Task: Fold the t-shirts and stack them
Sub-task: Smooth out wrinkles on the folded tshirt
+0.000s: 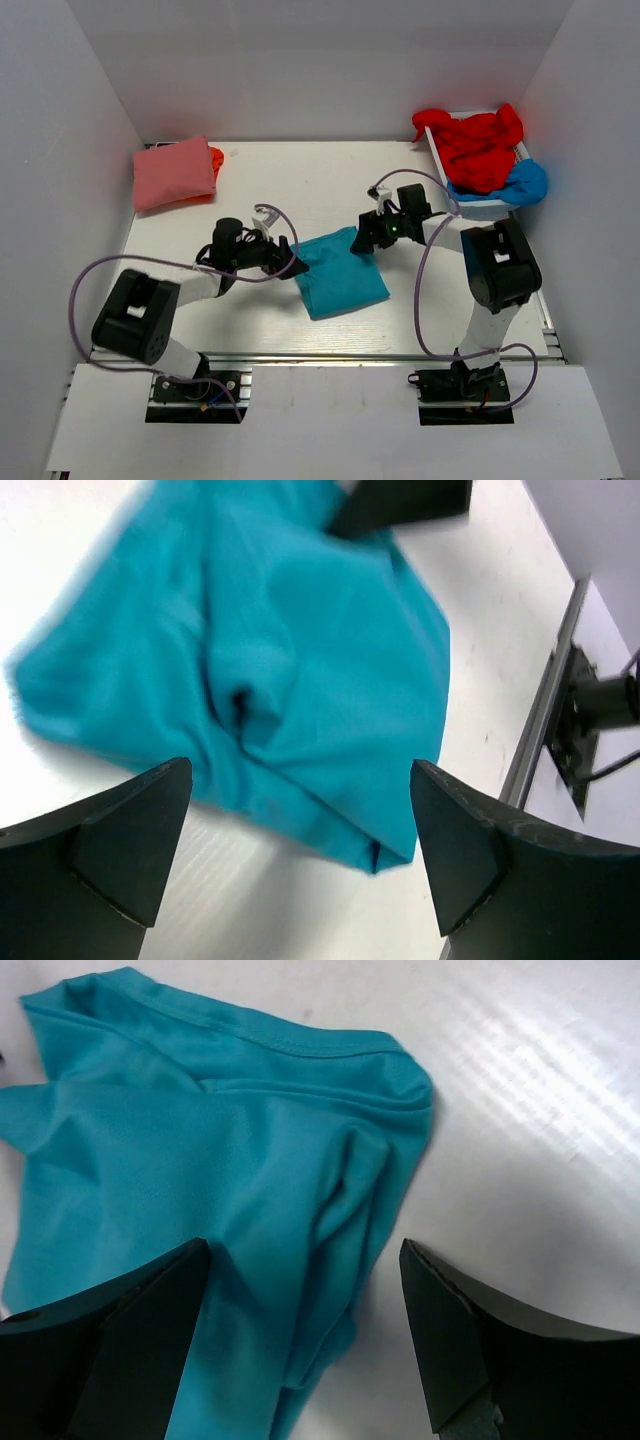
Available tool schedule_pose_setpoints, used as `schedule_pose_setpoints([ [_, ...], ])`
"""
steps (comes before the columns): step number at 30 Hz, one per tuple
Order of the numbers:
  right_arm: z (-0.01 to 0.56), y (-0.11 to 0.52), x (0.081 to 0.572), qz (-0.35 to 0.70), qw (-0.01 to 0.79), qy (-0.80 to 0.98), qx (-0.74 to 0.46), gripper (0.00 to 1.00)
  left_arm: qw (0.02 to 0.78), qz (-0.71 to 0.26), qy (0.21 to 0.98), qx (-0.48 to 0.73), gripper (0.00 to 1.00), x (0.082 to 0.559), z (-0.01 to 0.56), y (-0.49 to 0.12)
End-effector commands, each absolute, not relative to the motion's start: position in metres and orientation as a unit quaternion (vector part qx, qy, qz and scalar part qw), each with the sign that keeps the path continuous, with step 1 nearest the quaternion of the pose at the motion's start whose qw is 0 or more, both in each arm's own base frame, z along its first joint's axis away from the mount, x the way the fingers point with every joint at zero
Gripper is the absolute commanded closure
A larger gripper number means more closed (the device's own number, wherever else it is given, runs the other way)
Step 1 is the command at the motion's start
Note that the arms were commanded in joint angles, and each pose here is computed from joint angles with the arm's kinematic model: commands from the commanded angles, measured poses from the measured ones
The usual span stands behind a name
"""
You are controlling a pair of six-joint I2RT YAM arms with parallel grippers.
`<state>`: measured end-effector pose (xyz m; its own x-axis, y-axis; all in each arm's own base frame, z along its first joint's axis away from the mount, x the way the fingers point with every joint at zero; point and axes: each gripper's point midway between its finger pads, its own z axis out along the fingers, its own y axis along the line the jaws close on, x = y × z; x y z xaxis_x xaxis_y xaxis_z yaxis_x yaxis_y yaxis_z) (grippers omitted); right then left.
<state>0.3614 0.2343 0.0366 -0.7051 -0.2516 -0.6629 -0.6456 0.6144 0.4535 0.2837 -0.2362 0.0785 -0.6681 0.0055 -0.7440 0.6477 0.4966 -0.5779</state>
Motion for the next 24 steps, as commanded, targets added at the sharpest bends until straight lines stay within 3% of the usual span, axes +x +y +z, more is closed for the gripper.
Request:
schedule_pose_setpoints([
  [1,0.081,0.243,0.351,0.374,0.325,0.826,-0.269,0.17,0.43,-0.412,0.781,0.188,0.0,0.301,0.118,-0.223],
  [4,0.097,0.242,0.345,0.376,0.34,0.823,-0.258,0.11,0.468,-0.359,0.789,0.17,0.0,0.309,0.133,-0.208],
  [8,0.105,0.24,0.348,0.371,0.344,0.83,-0.233,0.09,0.481,-0.349,0.776,0.211,0.0,0.306,0.144,-0.215],
  [16,0.093,0.237,0.36,0.359,0.32,0.859,-0.174,0.09,0.41,-0.296,0.821,0.265,0.0,0.312,0.095,-0.248],
  [18,0.091,0.24,0.363,0.361,0.314,0.861,-0.171,0.09,0.41,-0.284,0.824,0.267,0.04,0.317,0.088,-0.25],
  [20,0.084,0.241,0.364,0.365,0.302,0.865,-0.163,0.09,0.415,-0.279,0.825,0.263,0.14,0.321,0.087,-0.253],
  [22,0.085,0.246,0.369,0.373,0.298,0.864,-0.16,0.17,0.408,-0.273,0.832,0.26,0.31,0.324,0.079,-0.253],
  [24,0.078,0.247,0.371,0.375,0.285,0.868,-0.157,0.23,0.41,-0.269,0.834,0.253,0.41,0.33,0.082,-0.254],
])
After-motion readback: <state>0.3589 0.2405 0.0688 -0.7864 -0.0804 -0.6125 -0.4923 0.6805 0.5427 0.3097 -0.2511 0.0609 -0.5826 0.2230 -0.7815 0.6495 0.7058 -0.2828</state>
